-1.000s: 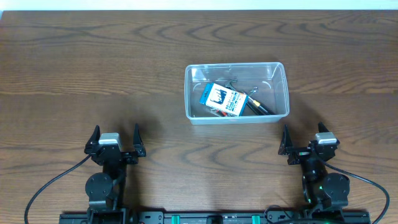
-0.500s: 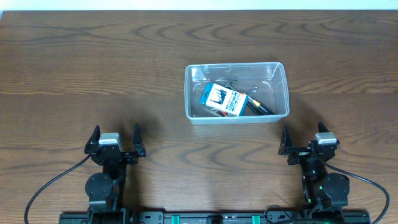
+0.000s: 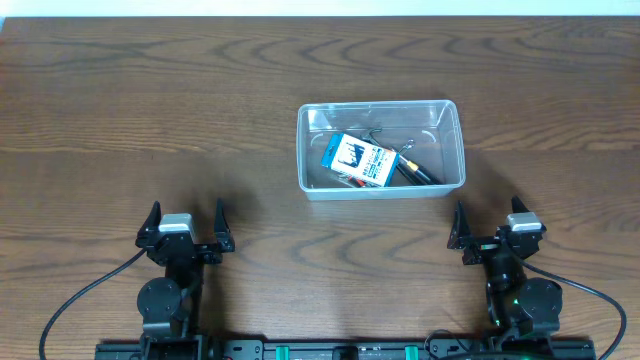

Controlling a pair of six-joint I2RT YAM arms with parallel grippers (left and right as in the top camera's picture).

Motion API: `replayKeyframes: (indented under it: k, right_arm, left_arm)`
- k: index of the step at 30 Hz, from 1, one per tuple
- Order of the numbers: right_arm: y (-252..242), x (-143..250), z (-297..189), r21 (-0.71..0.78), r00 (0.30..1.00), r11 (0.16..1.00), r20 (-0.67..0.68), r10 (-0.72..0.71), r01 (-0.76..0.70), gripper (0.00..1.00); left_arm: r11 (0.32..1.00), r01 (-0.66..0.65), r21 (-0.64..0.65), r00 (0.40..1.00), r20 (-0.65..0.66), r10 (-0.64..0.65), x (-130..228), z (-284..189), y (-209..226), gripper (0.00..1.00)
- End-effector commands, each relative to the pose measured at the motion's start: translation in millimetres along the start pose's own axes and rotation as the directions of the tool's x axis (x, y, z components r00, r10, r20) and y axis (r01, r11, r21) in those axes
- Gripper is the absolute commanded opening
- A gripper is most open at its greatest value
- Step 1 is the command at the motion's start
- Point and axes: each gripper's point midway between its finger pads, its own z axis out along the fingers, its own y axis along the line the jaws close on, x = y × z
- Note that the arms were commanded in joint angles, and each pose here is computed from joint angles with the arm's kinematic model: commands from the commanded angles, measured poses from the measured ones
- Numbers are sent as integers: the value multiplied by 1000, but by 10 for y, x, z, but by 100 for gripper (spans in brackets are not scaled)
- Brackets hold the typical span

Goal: Pack container

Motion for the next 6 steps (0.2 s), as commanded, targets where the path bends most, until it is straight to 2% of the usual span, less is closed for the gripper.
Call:
replayKeyframes:
  k: [1,6]
  right_arm:
    - [16,5,-3,-6,1000,1000,0,-12,12,99]
    - [16,5,-3,-6,1000,1000,0,-12,12,99]
  left_arm:
    - [1000,-18,-5,999,-49,18,146,2,8,98]
    - [1000,-18,-4,999,-49,18,146,2,7,98]
